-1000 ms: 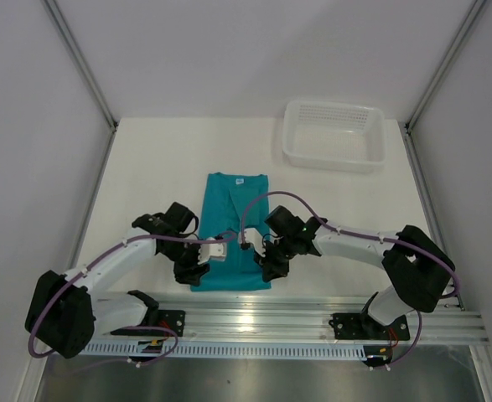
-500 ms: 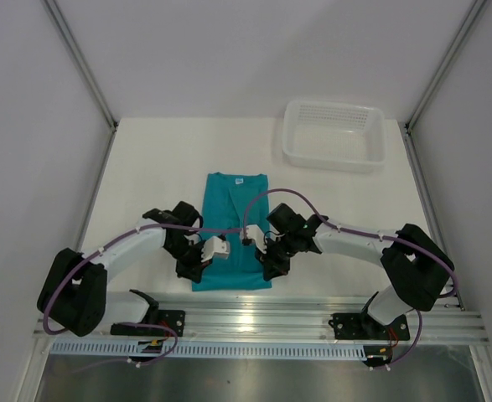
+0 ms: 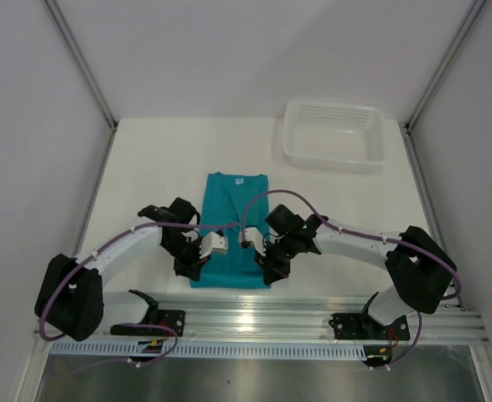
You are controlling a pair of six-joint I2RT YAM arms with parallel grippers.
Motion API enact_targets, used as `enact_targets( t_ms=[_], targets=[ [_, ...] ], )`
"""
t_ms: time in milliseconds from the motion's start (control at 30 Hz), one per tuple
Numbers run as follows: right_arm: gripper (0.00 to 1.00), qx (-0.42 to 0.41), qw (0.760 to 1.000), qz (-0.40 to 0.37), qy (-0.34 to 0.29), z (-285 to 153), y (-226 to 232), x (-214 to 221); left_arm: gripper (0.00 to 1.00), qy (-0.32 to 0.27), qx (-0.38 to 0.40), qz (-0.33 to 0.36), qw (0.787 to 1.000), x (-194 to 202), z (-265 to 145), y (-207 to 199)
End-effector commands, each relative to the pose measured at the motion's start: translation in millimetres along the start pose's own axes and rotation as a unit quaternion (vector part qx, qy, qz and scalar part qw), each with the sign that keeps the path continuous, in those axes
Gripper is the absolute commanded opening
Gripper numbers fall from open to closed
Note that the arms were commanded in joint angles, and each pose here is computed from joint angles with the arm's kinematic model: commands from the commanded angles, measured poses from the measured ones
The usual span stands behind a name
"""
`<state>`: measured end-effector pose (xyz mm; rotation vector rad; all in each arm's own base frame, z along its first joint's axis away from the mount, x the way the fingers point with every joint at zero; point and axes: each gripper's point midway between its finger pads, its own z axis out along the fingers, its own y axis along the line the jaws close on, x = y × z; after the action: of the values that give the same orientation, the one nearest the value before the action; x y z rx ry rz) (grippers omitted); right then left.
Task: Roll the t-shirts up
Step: Roll the tshirt
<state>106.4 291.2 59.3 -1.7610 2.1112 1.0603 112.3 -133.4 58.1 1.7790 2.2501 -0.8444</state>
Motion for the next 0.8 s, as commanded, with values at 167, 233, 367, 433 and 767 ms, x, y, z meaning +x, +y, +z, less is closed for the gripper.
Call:
enact_targets(
  t_ms=[167, 233, 367, 433, 767],
  targets=[
    [0.0, 0.018, 0.999, 0.036, -0.007, -7.9, -34.0, -17.0, 0.06, -0.029, 0.0, -0.081, 0.996, -26.1, -14.9, 44.4],
    [0.0, 0.035, 0.998, 0.048, -0.009, -9.0, -45.9, -16.7, 0.06, -0.035, 0.006, -0.096, 0.995, -25.7, -14.3, 50.5],
    [0.06, 0.061, 0.995, 0.078, -0.017, -12.5, -64.9, -13.5, 0.06, -0.041, 0.005, -0.101, 0.994, -30.6, -11.9, 58.7],
    [0.09, 0.074, 0.994, 0.083, -0.019, -13.6, -70.4, -13.7, 0.06, -0.036, 0.013, -0.108, 0.993, -28.7, -7.7, 60.4],
    [0.4, 0.197, 0.972, 0.115, -0.06, -45.4, -102.0, -32.1, 0.02, -0.007, 0.008, -0.14, 0.99, -14.7, 4.1, 69.9]
  ],
)
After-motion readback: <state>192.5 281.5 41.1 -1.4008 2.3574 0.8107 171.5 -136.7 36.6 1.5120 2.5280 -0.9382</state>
